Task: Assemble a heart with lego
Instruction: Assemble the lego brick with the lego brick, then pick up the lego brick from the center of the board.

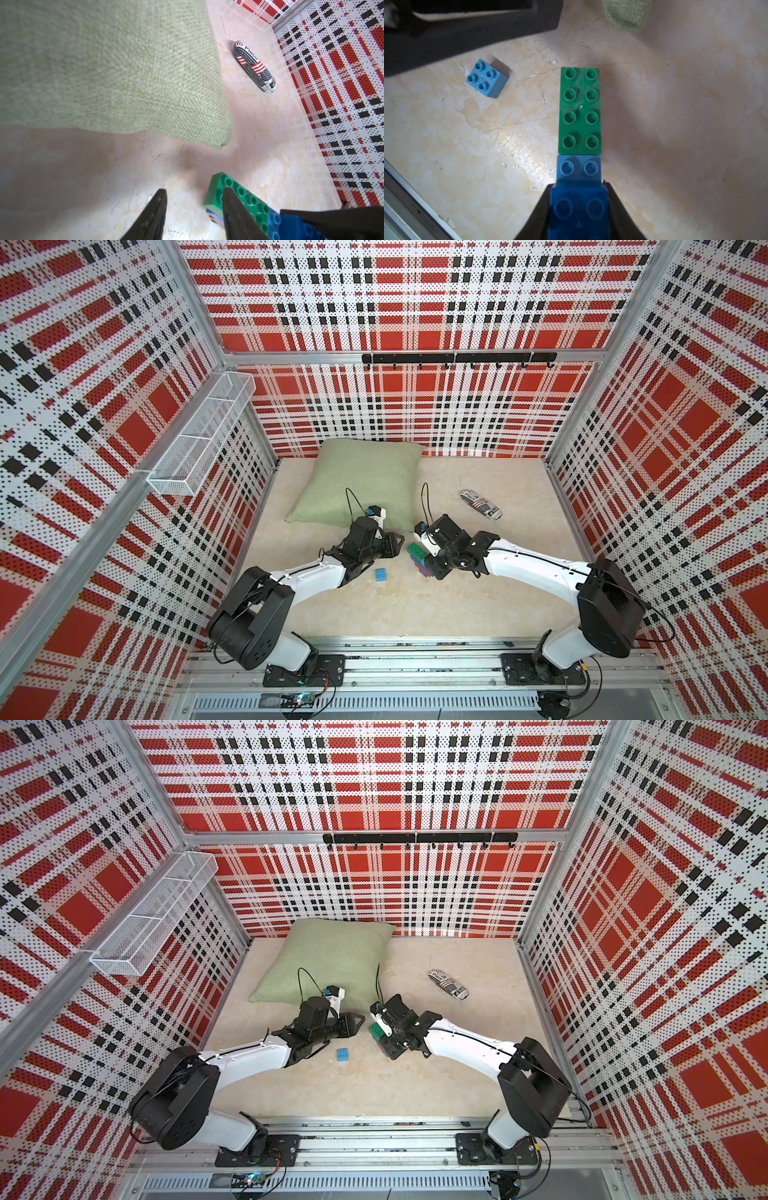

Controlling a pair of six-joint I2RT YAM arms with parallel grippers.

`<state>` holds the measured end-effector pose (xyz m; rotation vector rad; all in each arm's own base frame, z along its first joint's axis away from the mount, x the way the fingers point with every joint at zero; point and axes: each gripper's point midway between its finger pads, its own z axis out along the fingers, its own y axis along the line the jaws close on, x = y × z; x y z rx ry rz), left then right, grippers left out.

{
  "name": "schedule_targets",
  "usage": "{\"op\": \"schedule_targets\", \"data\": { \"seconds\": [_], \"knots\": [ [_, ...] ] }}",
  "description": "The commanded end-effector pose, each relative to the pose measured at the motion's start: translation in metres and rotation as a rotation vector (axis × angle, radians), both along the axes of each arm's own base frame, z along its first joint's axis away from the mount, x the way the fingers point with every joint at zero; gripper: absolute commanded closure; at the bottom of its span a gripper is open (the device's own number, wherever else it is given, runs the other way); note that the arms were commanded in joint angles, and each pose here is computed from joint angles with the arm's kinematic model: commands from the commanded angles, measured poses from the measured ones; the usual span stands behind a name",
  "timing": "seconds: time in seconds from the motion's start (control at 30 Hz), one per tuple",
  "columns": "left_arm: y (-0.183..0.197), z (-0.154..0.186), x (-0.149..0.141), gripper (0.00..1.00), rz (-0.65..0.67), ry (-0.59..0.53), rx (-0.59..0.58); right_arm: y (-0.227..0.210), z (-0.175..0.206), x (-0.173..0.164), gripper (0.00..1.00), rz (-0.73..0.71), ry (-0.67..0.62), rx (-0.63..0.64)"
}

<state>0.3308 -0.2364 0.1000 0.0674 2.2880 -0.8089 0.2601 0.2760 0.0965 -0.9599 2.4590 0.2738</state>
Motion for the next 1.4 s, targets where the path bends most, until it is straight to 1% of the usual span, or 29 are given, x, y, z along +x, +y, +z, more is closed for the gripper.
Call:
{"op": "schedule_targets", "data": {
  "seconds": [0.0,0.23,0.37,0.57,0.63,0.73,0.77,0.83,0.9,0.93,1.0,1.07,1.1,1.2,1.37],
  "knots": [
    [0.005,-0.002,-0.003,0.51,0.003,-0.003,0.038,-0.004,-0.002,-0.001,0.63,-0.018,-0.023,-0.008],
    [0.016,-0.003,-0.005,0.49,0.041,-0.007,0.072,-0.006,-0.003,-0.002,0.58,-0.008,-0.033,-0.019],
    [0.025,-0.005,-0.008,0.46,0.066,-0.004,0.104,-0.006,-0.001,-0.002,0.54,-0.009,-0.039,-0.017],
    [0.039,-0.006,-0.017,0.39,0.120,0.000,0.183,0.004,0.007,0.000,0.53,0.011,-0.045,0.023],
    [0.045,-0.010,-0.024,0.38,0.138,0.019,0.216,0.005,0.010,0.001,0.50,0.013,-0.046,0.025],
    [0.059,-0.017,-0.042,0.34,0.195,0.031,0.323,0.007,0.026,0.000,0.49,0.017,-0.067,0.065],
    [0.059,-0.021,-0.050,0.32,0.192,0.042,0.344,0.006,0.033,0.000,0.47,0.010,-0.079,0.080],
    [0.064,-0.032,-0.063,0.30,0.192,0.081,0.370,0.004,0.045,0.001,0.38,-0.003,-0.101,0.099],
    [0.066,-0.040,-0.075,0.24,0.196,0.100,0.400,0.003,0.056,0.000,0.37,-0.006,-0.112,0.123],
    [0.067,-0.045,-0.078,0.22,0.197,0.109,0.410,0.002,0.059,0.000,0.36,-0.013,-0.116,0.132],
    [0.069,-0.059,-0.085,0.22,0.188,0.143,0.438,0.000,0.065,0.001,0.33,-0.027,-0.113,0.152],
    [0.076,-0.070,-0.089,0.22,0.206,0.169,0.481,-0.003,0.070,0.002,0.33,-0.045,-0.119,0.157],
    [0.073,-0.074,-0.092,0.22,0.190,0.178,0.486,-0.002,0.072,0.002,0.33,-0.042,-0.118,0.166],
    [0.055,-0.075,-0.095,0.24,0.132,0.176,0.458,-0.004,0.074,0.003,0.32,-0.052,-0.121,0.168],
    [0.051,-0.081,-0.087,0.30,0.131,0.158,0.494,-0.006,0.073,0.005,0.32,-0.052,-0.114,0.186]
  ]
}}
